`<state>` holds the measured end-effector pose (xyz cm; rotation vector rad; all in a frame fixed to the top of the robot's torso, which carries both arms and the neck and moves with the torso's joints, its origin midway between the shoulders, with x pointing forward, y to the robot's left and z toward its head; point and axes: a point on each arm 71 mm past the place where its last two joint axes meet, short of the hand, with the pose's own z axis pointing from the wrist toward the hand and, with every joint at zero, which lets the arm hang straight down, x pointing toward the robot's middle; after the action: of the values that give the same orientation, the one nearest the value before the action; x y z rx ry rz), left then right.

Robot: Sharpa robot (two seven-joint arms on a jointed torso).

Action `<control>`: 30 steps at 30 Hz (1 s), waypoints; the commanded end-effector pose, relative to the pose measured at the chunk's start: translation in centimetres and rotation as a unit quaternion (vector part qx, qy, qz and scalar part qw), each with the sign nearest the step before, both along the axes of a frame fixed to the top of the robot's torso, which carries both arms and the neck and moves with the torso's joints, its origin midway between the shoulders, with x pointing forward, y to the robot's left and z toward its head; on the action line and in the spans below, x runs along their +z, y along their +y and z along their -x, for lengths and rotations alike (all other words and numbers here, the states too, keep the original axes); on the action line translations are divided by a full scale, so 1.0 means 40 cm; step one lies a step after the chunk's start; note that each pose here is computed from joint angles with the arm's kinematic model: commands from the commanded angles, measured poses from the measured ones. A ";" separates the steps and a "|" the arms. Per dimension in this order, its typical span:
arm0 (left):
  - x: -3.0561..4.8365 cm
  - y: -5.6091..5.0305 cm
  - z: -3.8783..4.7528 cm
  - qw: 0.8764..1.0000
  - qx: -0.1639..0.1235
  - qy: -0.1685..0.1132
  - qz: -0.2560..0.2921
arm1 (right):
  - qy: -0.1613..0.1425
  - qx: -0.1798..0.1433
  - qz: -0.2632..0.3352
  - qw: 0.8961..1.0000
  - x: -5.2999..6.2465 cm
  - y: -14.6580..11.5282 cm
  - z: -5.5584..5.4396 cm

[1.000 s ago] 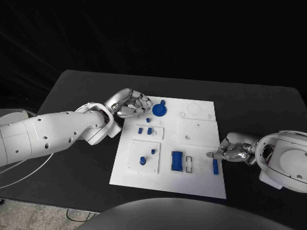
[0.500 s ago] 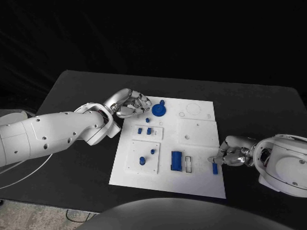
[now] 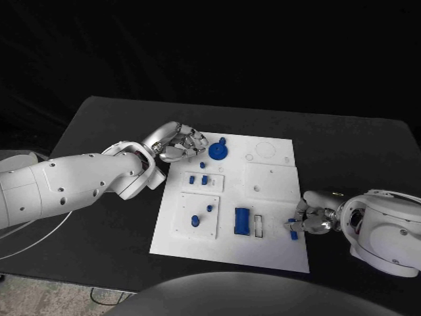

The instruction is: Assemble the parts on the task board

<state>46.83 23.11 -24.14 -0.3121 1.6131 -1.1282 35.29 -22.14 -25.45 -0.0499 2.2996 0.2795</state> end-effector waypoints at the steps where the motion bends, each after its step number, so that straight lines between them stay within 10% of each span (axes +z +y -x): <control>1: -0.002 -0.004 0.002 1.000 -0.006 0.005 0.003 | 0.002 0.021 0.033 0.999 -0.021 -0.001 0.011; 16: -0.003 -0.004 0.003 1.000 -0.007 0.007 0.003 | -0.020 0.023 0.001 1.000 -0.012 0.033 0.018; 30: -0.004 -0.004 0.004 1.000 -0.008 0.008 0.003 | 0.054 -0.082 -0.125 0.987 0.014 0.041 0.020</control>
<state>46.76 23.18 -24.23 -0.3144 1.6189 -1.1286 34.74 -20.63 -24.80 0.1162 2.2962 0.4157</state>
